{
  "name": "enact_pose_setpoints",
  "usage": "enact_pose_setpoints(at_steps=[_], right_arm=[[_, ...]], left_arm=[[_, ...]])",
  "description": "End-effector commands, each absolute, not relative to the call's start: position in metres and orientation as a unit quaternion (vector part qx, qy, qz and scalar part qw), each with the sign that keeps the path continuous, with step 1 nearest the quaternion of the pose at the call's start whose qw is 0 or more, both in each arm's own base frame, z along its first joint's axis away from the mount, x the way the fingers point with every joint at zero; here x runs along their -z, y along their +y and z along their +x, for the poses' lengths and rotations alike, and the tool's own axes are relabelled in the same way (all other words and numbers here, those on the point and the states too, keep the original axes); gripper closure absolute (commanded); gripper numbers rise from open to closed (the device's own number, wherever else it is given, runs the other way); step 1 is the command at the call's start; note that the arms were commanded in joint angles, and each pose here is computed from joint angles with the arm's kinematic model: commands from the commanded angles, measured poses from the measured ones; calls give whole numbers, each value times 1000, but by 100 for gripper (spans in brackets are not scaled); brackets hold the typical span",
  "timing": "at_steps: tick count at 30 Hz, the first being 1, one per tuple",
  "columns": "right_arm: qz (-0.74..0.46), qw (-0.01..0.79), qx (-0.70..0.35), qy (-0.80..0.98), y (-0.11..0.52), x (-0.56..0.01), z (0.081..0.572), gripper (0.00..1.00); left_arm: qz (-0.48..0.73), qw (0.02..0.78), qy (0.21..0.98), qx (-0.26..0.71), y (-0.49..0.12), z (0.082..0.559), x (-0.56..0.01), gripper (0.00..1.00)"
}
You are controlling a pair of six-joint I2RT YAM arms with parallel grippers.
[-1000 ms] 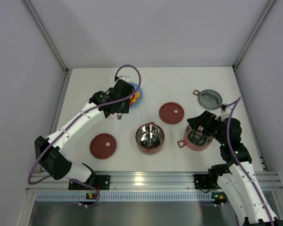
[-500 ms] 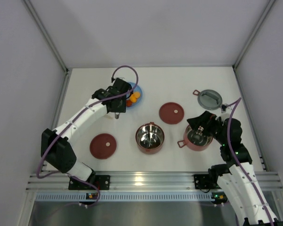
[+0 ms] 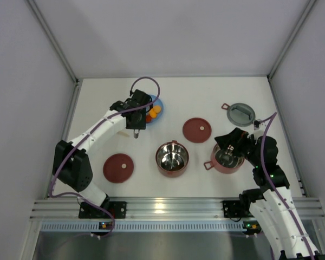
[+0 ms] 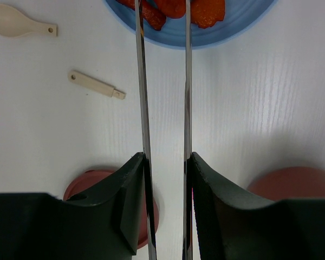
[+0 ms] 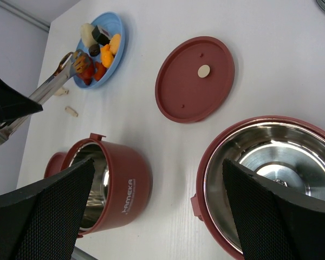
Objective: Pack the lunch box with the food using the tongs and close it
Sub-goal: Pick up the fake food from the plate.
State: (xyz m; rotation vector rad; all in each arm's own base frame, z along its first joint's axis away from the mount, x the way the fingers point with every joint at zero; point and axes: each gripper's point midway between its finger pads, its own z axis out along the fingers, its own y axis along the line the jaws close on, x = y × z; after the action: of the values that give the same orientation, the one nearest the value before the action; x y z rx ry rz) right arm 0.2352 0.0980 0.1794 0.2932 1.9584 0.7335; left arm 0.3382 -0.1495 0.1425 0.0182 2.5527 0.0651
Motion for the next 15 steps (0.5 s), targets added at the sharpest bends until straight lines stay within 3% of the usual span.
enact_pose_setpoints(at_steps=[1, 15], right_arm=[[108, 522, -304, 790, 96, -198, 240, 1], [107, 519, -306, 791, 97, -197, 240, 0]], left_arm=[[2, 304, 953, -22, -150, 347, -144, 58], [-4, 299, 954, -26, -141, 334, -151, 58]])
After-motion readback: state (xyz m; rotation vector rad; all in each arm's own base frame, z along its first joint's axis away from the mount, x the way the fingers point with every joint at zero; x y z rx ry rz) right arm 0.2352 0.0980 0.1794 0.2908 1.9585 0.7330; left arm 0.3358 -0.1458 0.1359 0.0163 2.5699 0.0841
